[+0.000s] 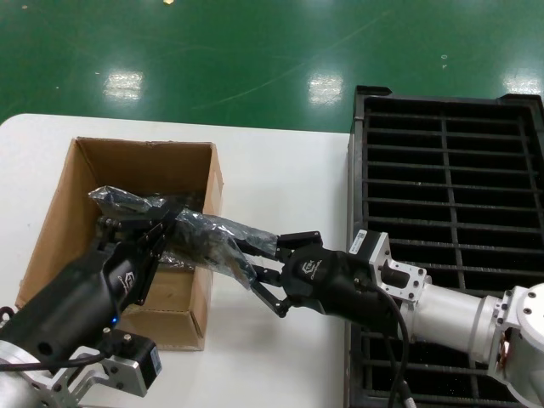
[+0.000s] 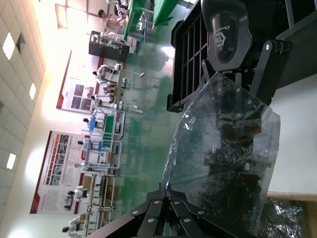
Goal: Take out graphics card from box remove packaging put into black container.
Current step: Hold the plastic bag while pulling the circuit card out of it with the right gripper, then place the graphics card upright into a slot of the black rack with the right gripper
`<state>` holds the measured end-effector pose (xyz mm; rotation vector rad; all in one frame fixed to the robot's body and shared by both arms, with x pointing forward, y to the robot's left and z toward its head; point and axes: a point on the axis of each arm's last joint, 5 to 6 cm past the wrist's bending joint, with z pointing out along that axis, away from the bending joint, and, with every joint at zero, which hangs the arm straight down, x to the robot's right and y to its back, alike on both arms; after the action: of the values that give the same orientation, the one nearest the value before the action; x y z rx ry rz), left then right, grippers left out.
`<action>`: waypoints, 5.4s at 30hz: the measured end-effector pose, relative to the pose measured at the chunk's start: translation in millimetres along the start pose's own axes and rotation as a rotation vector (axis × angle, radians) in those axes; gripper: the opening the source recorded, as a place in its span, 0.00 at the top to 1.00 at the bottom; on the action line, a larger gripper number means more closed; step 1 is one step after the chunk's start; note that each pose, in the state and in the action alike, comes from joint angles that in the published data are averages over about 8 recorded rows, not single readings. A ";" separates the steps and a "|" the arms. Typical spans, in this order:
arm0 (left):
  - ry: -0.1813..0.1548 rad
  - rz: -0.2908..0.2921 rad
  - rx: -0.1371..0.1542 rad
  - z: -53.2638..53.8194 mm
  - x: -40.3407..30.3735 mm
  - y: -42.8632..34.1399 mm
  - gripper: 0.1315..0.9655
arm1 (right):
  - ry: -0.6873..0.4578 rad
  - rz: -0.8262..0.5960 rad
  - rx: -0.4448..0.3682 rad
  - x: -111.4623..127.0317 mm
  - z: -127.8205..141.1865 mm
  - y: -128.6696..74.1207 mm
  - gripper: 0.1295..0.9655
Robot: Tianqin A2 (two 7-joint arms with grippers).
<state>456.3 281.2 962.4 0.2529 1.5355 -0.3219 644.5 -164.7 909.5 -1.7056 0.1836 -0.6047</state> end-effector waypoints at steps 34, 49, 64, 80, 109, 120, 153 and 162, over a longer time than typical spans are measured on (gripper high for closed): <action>0.000 0.000 0.000 0.0 0.0 0.0 0.99 | 0.050 0.153 0.022 -3.7 26.7 -7.8 0.84; 0.000 0.000 0.000 0.0 0.0 0.0 0.99 | 0.077 0.123 0.042 -5.4 4.1 -11.1 0.93; 0.000 0.000 0.000 0.0 0.0 0.0 0.99 | 0.062 -0.006 0.031 -22.1 -38.6 -14.2 0.93; 0.000 0.000 0.000 0.0 0.0 0.0 0.99 | 0.159 -0.149 -0.050 -46.5 -156.1 -39.1 0.93; 0.000 0.000 0.000 0.0 0.0 0.0 0.99 | 0.176 -0.214 -0.163 -51.8 -206.0 -65.9 0.93; 0.000 0.000 0.000 0.0 0.0 0.0 0.99 | 0.027 -0.210 -0.338 -12.5 -205.2 -129.1 0.93; 0.000 0.000 0.000 0.1 0.1 0.1 0.99 | -0.121 -0.051 -0.575 45.8 -221.2 -171.5 0.93; 0.000 0.000 0.000 0.0 0.1 0.0 0.99 | -0.219 -0.055 -0.676 59.5 -218.7 -184.4 0.93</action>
<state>456.4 281.3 962.3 0.2530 1.5355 -0.3219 551.1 -337.6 1125.7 -2.4216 0.1975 -0.4092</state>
